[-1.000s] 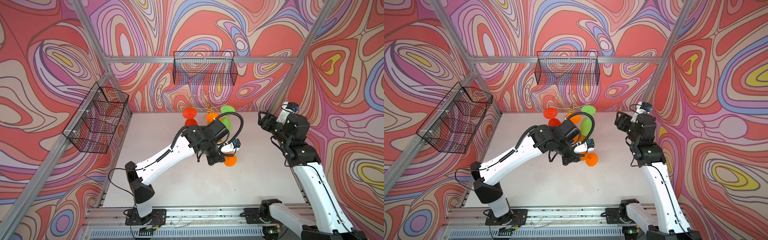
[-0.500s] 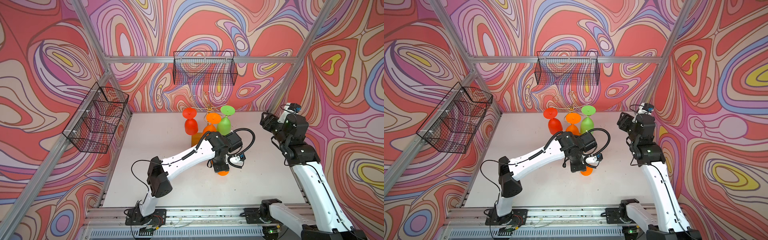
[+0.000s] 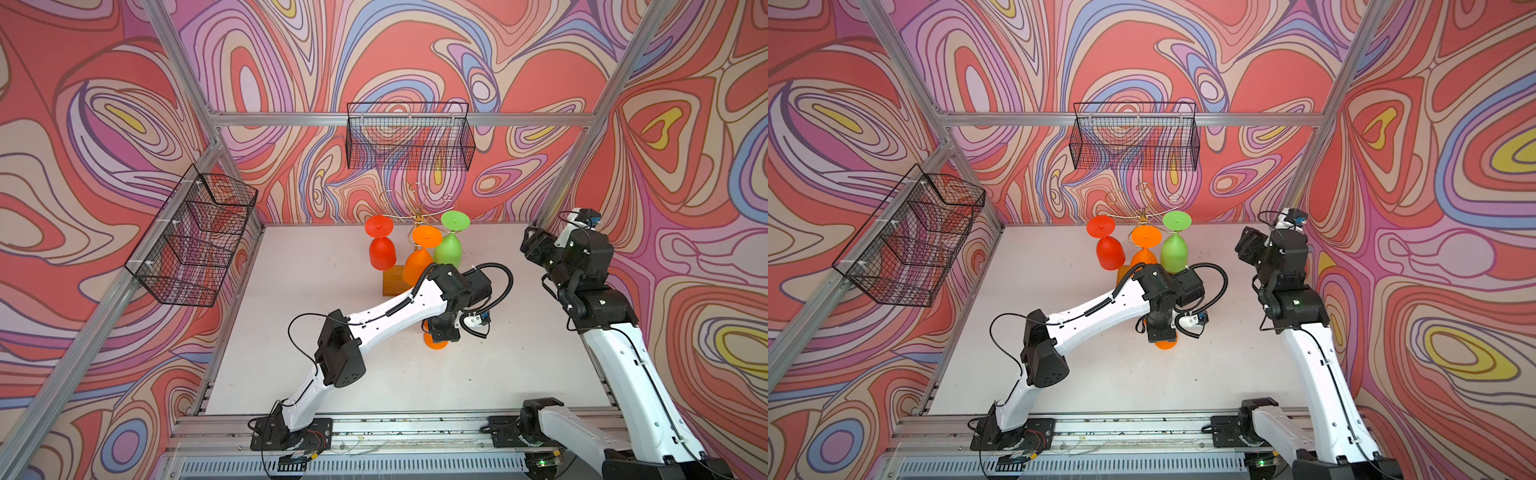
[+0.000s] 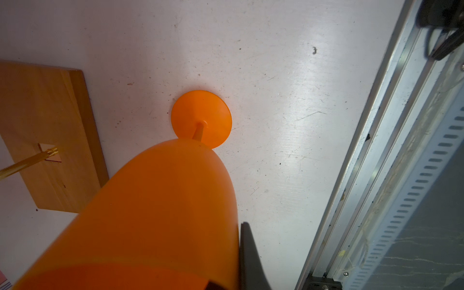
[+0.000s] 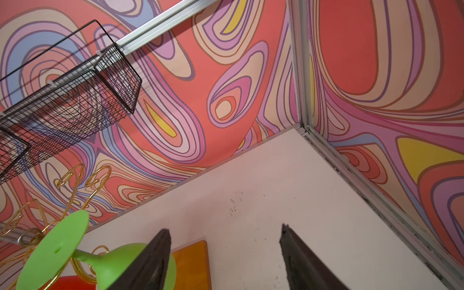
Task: Take the wine glass off the wine glass rack
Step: Place the wine glass at the center of the table.
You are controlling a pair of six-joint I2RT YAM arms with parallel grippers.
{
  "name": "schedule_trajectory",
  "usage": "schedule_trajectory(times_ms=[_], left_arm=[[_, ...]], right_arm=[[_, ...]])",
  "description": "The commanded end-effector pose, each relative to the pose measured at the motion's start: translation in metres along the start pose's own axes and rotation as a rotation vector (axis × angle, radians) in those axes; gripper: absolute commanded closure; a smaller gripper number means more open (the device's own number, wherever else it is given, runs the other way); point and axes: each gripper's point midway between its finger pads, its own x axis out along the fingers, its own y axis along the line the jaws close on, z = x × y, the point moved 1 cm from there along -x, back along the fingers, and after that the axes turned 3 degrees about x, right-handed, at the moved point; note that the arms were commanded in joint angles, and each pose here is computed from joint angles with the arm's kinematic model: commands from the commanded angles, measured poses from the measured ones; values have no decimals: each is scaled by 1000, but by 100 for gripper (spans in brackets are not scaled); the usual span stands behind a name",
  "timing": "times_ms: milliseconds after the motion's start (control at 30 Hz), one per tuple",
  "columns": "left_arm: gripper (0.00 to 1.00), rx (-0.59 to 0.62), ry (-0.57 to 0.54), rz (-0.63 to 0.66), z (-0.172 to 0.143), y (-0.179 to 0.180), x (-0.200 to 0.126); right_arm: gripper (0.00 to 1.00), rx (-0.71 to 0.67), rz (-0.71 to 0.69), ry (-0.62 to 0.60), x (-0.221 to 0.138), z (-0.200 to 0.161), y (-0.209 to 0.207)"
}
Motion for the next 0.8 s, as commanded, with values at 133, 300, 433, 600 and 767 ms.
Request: schedule_trajectory(times_ms=[133, 300, 433, 600, 767], left_arm=[[100, 43, 47, -3, -4, -2, 1], [85, 50, 56, 9, -3, 2, 6], [72, 55, 52, 8, 0, 2, 7], [53, 58, 29, 42, 4, 8, 2], [41, 53, -23, 102, 10, 17, -14]], right_arm=[[27, -19, -30, 8, -1, -5, -8], [27, -20, -29, 9, -1, -5, -8], [27, -21, -29, 3, -3, -3, -8], [27, -22, -29, -1, -4, -1, -7], [27, -23, -30, 0, -3, -2, -7]])
